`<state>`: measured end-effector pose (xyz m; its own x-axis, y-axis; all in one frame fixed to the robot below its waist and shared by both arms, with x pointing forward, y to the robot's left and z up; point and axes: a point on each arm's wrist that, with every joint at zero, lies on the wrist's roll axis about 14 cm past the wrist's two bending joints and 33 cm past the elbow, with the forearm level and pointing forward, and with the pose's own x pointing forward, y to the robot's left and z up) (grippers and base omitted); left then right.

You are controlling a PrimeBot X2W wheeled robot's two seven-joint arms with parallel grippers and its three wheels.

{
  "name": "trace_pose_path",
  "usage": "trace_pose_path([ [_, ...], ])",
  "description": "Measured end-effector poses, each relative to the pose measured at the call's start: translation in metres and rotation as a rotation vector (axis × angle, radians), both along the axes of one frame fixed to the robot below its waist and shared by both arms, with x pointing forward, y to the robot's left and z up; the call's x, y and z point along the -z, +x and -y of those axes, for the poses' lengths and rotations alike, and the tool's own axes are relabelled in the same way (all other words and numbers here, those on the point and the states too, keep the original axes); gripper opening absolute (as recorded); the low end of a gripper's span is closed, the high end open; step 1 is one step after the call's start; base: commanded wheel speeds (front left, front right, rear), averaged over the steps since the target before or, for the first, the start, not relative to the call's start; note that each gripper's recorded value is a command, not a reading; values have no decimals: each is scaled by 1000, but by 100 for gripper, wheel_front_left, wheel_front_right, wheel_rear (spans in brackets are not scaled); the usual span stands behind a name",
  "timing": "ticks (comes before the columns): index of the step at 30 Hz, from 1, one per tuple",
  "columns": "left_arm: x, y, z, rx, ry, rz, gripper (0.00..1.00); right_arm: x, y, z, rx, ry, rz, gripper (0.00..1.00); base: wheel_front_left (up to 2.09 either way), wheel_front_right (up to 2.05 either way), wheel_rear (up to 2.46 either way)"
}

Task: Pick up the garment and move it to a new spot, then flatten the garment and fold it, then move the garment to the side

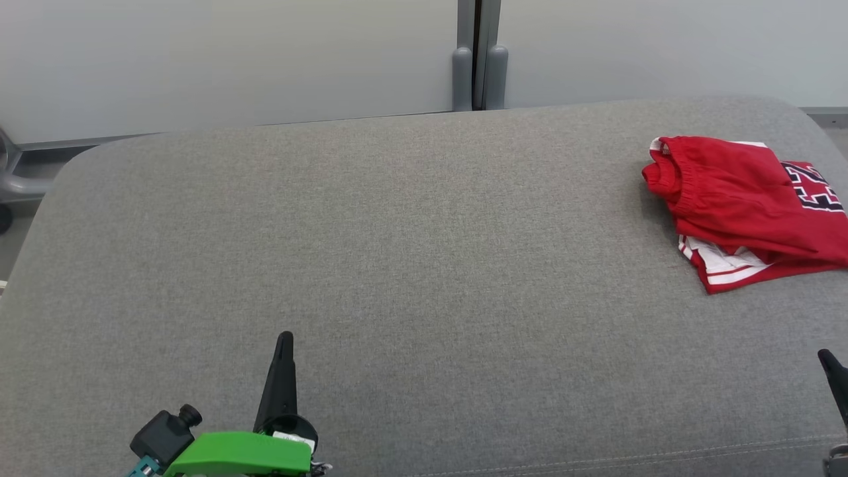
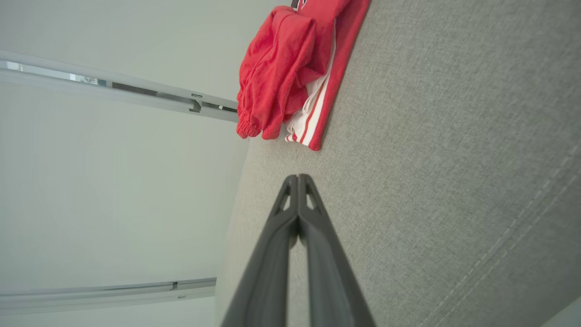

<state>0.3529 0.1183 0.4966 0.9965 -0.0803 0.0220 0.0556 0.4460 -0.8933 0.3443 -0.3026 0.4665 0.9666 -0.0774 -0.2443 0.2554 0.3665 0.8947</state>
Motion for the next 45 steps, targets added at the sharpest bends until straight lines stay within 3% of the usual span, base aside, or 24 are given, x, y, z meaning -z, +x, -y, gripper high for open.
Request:
trace_pose_path([
  [45, -1, -1, 24, 24, -391, -70, 0, -25, -22, 38, 45, 350, 196, 0, 0, 0, 0],
])
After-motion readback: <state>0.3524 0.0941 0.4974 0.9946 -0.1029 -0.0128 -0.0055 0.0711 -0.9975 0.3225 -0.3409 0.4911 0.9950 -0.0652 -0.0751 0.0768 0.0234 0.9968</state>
